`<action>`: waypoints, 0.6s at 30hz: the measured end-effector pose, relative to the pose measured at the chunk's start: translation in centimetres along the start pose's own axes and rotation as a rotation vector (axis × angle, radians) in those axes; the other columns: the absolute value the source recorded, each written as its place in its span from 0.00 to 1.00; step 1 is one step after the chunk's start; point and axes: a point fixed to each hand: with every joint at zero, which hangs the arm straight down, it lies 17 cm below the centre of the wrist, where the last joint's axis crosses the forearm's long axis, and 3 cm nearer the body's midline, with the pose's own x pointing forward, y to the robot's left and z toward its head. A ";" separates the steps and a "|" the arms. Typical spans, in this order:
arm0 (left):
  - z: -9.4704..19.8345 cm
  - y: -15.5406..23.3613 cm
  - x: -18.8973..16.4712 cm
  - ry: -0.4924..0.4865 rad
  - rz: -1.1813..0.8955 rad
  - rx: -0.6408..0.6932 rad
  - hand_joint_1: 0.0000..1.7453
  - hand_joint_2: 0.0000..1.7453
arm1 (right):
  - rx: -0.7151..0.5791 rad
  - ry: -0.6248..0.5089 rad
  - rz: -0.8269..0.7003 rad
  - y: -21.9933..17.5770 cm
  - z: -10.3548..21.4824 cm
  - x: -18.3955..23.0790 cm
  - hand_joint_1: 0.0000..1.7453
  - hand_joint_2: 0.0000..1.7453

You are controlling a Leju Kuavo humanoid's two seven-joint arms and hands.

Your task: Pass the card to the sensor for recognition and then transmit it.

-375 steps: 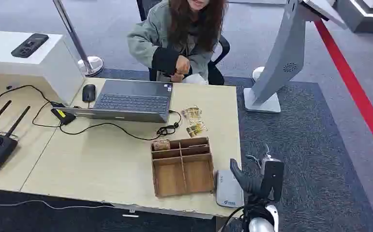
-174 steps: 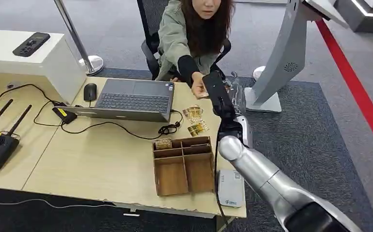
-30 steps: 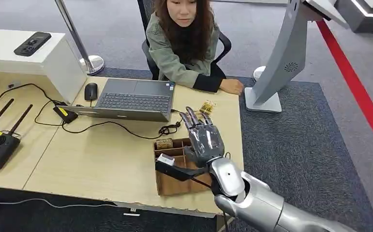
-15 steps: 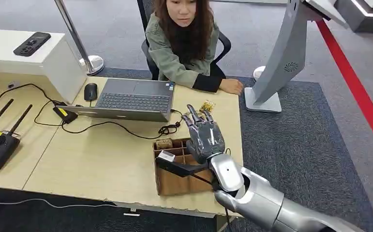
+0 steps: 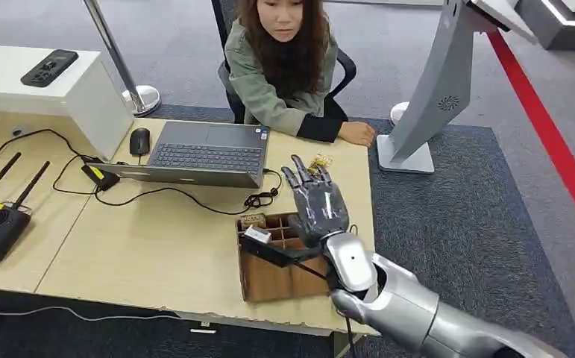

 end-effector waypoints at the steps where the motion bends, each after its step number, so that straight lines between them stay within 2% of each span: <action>1: 0.0 0.0 0.0 0.000 0.000 0.000 0.00 0.00 | -0.012 0.003 -0.005 -0.5 -0.2 -0.1 0.20 1.00; 9: 0.0 0.0 0.1 -0.005 0.001 0.001 0.00 0.00 | -0.170 0.013 -0.050 -6.6 -1.8 -0.6 0.10 1.00; 13: 0.0 0.0 0.0 -0.003 0.012 -0.002 0.00 0.00 | -0.249 0.058 -0.118 -10.1 -1.8 -1.9 0.03 1.00; 14: 0.0 -0.1 0.0 -0.001 0.016 -0.003 0.00 0.00 | -0.255 0.071 -0.140 -10.7 -1.7 -2.4 0.00 1.00; 18: 0.0 0.0 0.0 0.002 0.031 -0.002 0.00 0.00 | -0.180 0.092 -0.194 -11.0 -1.2 -3.9 0.00 1.00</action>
